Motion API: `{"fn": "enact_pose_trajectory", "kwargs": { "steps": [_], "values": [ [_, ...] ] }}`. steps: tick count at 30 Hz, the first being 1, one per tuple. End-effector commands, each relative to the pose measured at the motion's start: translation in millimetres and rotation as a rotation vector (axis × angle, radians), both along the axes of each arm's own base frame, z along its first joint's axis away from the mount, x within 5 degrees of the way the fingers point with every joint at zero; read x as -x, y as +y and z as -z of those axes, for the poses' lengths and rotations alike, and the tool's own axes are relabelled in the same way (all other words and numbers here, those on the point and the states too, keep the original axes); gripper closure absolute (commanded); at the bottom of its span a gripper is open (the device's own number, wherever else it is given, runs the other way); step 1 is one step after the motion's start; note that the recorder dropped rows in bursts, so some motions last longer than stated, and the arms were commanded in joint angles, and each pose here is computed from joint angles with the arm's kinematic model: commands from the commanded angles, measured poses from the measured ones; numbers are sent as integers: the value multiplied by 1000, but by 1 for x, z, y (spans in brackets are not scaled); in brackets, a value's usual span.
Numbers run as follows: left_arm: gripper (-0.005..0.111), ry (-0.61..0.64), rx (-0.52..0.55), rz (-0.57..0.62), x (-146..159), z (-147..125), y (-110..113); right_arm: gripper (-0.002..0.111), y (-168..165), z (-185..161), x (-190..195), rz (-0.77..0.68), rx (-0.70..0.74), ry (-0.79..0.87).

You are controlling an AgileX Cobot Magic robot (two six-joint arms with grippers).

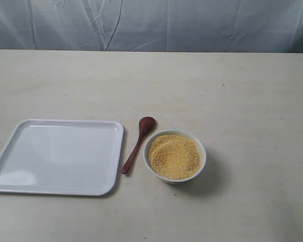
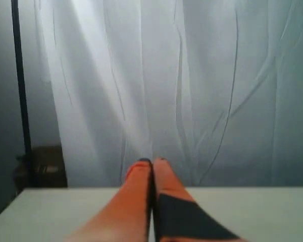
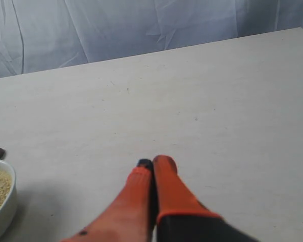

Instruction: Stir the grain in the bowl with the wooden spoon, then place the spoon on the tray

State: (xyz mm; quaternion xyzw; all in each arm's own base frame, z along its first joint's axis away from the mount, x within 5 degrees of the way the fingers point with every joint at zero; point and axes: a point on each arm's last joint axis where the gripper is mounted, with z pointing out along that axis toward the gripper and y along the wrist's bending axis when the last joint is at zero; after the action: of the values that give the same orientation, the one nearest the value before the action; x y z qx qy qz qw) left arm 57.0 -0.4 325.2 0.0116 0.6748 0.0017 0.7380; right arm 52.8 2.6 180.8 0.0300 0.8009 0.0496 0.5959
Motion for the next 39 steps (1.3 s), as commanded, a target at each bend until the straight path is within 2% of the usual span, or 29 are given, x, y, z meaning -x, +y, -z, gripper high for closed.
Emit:
{"fn": "enact_pose_trajectory", "kwargs": {
  "steps": [1,4,7,11,15,22,28,32,39],
  "values": [
    [107,375,-19,-23,-36,-19,1,108,0,0,0,5,4,-12],
    [107,645,-17,3,-73,-7,-3,108,0,0,0,5,4,-12],
    [107,846,22,135,-109,13,-16,108,0,0,0,5,4,-12],
    [107,1023,41,285,-145,38,-39,108,0,0,0,5,4,-12],
    [107,1144,-59,422,-172,60,-80,108,0,0,0,5,4,-12],
    [107,1246,-195,599,-201,96,-164,108,0,0,0,5,4,-12],
    [107,1332,-279,684,-207,132,-214,108,0,0,0,5,4,-12],
    [107,1331,-251,663,-216,144,-229,108,0,0,0,5,4,-12],
    [107,1278,-199,639,-227,152,-236,108,0,0,0,5,4,-12]
  ]
}}
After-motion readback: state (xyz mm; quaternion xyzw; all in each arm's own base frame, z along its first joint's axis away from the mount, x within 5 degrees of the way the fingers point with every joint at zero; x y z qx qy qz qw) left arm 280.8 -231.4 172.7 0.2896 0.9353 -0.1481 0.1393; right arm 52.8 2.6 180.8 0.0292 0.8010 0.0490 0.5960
